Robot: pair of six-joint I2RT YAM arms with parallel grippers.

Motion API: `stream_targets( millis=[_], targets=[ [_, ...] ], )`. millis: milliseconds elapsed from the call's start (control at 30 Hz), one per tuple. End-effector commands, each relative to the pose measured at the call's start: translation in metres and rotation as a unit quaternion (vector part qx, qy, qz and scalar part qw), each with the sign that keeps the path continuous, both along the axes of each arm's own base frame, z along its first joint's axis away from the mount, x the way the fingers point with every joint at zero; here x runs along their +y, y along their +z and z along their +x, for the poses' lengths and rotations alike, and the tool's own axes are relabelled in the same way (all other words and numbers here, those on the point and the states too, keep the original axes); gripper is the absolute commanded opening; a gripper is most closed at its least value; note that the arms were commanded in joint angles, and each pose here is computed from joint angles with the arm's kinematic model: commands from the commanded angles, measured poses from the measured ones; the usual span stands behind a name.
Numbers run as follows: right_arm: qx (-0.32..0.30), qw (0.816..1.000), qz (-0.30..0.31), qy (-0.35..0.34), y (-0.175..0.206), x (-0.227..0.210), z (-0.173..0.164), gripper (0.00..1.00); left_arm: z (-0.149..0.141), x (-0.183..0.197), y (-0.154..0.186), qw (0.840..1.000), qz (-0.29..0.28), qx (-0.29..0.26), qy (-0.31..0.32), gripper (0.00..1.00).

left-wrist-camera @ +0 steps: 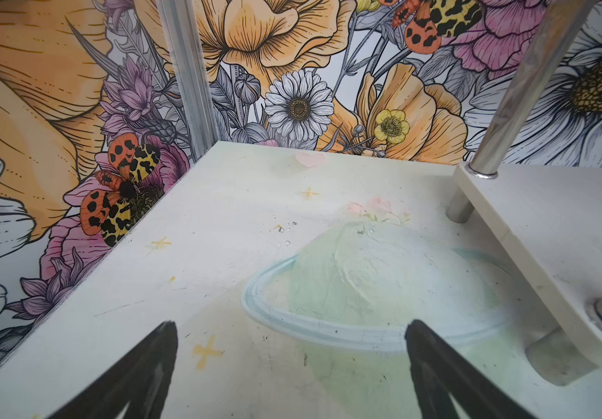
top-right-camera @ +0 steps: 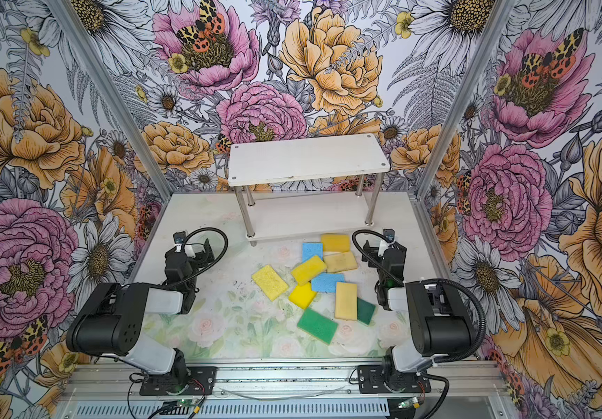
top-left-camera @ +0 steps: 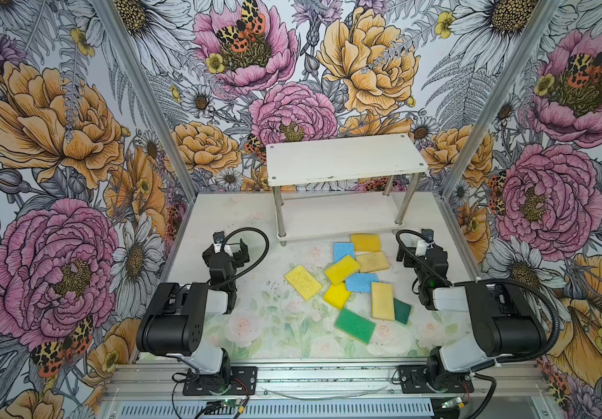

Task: Arrange cleaning sponges on a shelf
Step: Move the shelf to the top-center of the table.

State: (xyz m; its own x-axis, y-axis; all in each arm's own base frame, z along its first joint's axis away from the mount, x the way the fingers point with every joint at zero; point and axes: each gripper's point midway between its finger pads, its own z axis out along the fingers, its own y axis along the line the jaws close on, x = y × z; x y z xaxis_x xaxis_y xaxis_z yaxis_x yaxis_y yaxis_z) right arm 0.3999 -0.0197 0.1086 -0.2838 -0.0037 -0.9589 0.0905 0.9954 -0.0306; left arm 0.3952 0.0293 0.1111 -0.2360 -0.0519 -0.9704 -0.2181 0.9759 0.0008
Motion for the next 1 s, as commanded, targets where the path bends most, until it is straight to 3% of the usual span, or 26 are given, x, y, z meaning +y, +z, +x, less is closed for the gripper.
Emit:
stream_targets(
  millis=[0, 967],
  targets=[
    [-0.007, 1.0, 0.006, 0.003, 0.0041, 0.0008, 0.0034, 1.0, 0.0039, -0.0037, 0.009, 1.0, 0.005, -0.015, -0.008, 0.99],
    [-0.007, 1.0, 0.011, 0.003, 0.0044, -0.0009, 0.004, 0.99, 0.0035, 0.0056, 0.0083, 1.0, -0.012, -0.015, 0.002, 0.99]
  ],
)
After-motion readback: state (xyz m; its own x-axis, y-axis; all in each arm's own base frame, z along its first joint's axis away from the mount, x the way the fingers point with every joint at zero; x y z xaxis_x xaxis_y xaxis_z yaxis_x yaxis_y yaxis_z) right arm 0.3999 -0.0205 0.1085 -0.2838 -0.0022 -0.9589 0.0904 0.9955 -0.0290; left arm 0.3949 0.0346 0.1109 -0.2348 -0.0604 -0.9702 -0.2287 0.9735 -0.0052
